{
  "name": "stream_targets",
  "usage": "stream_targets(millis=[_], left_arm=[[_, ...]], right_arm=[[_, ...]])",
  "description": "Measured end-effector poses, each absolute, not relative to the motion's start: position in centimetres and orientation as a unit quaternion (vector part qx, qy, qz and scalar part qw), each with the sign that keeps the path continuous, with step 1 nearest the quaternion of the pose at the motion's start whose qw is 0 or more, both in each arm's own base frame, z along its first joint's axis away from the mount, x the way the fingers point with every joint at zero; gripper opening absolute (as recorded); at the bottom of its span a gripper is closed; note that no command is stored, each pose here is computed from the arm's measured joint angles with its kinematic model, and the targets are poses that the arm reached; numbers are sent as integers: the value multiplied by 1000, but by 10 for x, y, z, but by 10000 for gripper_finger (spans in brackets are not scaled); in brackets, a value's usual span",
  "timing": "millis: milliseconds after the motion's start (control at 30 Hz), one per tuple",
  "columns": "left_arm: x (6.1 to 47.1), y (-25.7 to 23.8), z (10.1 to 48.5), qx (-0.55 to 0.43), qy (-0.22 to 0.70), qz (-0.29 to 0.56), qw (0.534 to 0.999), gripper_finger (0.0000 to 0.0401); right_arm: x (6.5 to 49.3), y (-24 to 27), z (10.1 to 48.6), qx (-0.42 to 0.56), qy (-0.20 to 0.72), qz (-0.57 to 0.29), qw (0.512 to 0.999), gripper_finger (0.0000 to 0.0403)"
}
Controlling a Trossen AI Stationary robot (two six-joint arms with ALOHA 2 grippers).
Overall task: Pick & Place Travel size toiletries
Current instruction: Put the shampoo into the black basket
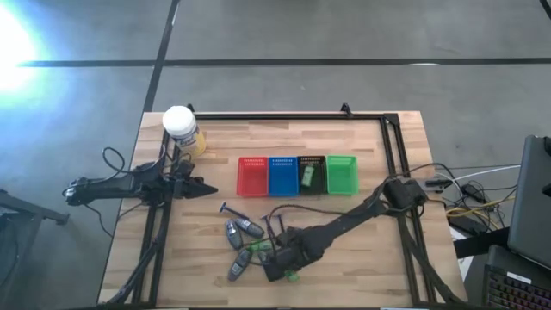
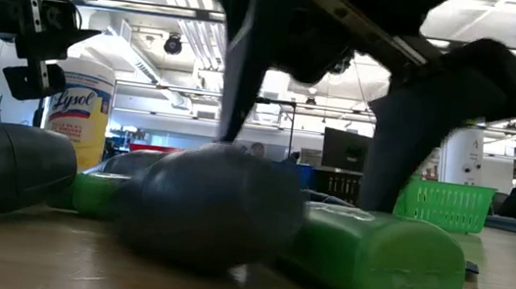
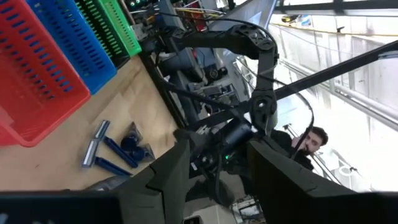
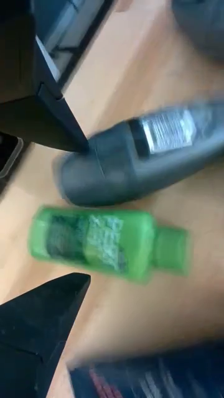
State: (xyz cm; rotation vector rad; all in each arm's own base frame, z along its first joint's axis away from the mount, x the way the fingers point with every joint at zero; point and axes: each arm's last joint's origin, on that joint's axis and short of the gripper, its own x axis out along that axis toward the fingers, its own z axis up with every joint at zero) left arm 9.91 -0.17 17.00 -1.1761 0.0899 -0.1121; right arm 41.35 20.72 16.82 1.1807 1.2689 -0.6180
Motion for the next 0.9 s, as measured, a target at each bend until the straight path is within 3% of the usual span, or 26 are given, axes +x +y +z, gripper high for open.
stream_targets(millis=[400, 733, 900], left_arm=[[99, -2, 170, -567, 41, -53, 821, 168], [99, -2, 170, -563, 41, -53, 824, 168], [99, -2, 170, -563, 40, -53, 824, 168]], right_arm=[[413, 206, 174, 478, 553, -289, 618, 300], [410, 209, 193, 427, 582, -269, 638, 337], [406, 208, 175, 443, 593, -300, 602, 340]])
